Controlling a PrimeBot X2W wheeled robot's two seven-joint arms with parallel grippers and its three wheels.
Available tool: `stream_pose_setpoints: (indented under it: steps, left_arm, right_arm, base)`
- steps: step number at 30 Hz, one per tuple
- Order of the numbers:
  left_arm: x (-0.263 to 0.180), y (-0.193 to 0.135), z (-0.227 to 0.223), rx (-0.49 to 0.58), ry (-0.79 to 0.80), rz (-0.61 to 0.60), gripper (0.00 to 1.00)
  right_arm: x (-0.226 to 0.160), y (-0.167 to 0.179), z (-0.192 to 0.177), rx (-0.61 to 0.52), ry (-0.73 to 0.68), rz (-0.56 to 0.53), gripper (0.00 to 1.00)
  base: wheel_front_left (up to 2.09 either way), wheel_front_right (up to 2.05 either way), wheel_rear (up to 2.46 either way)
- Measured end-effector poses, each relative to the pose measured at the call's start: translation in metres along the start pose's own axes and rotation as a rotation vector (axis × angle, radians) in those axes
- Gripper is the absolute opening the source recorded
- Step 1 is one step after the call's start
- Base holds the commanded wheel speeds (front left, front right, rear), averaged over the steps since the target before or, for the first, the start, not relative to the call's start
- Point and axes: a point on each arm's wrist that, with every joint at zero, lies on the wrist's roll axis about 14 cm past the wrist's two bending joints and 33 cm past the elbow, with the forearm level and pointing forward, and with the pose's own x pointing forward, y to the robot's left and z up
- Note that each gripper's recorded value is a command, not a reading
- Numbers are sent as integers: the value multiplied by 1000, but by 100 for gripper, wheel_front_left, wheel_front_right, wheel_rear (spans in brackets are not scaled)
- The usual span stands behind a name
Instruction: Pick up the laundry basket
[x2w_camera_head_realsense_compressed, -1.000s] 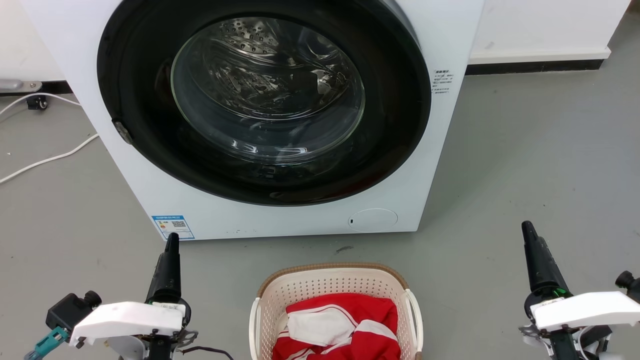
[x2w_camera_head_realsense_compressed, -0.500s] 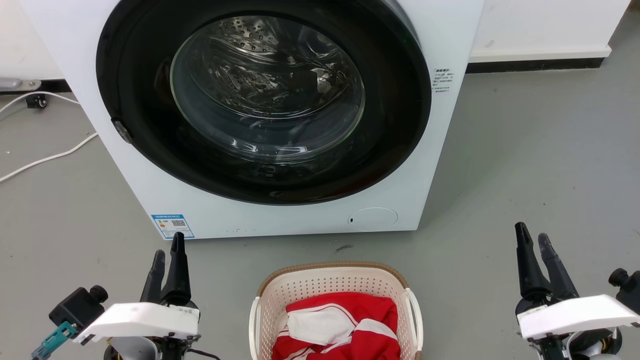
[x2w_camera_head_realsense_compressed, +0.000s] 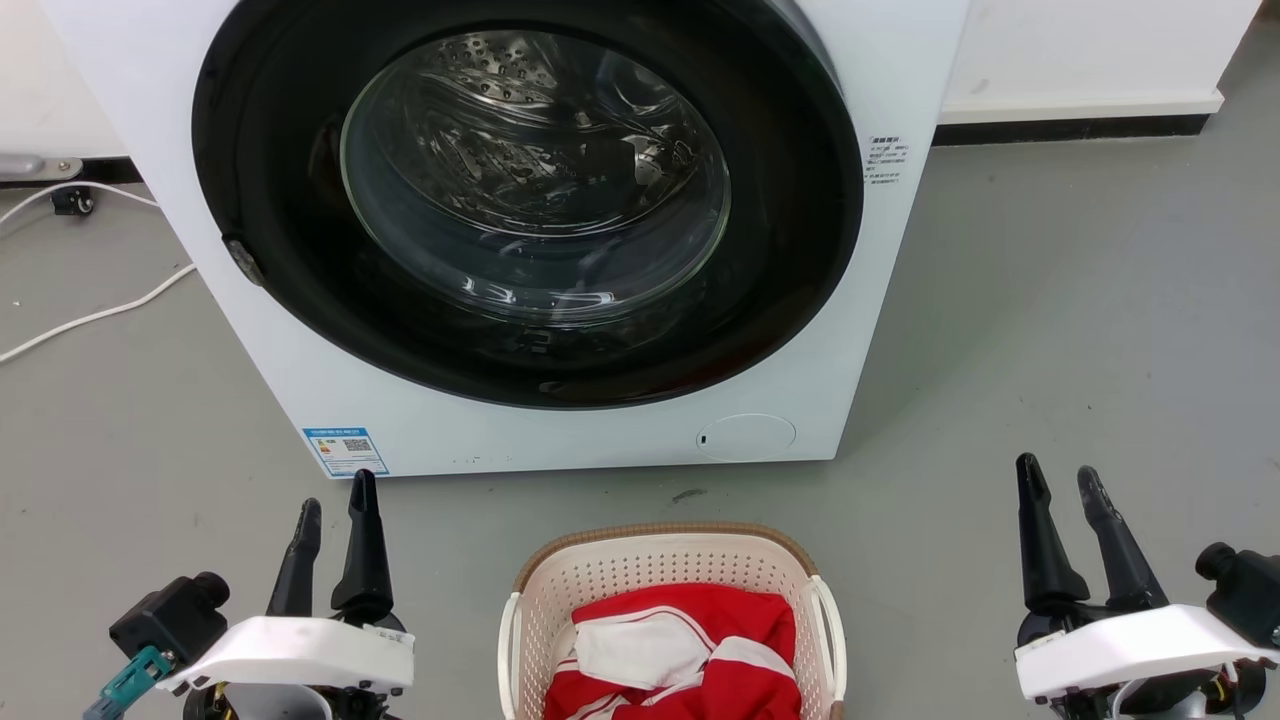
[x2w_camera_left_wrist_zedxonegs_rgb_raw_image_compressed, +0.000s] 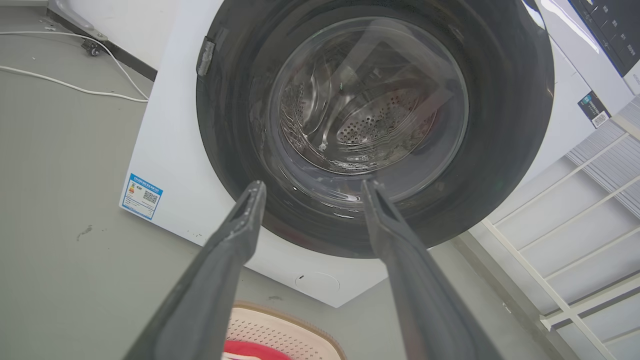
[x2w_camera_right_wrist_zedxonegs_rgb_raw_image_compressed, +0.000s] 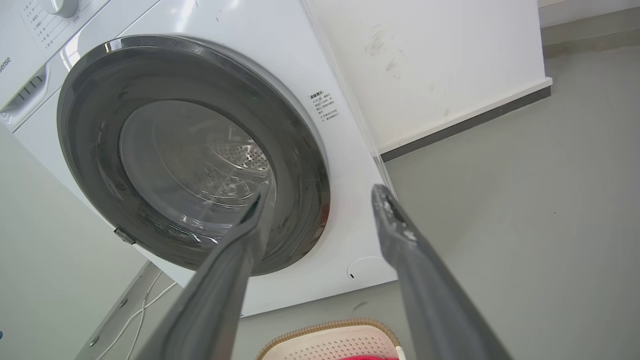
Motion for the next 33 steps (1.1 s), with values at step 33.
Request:
stream_pose_setpoints:
  steps: [33]
  left_arm:
    - [-6, -9, -2, 341, -35, -59, 100]
  right_arm:
    - [-8, 16, -2, -354, -20, 79, 100]
  base:
    - [0, 0, 0]
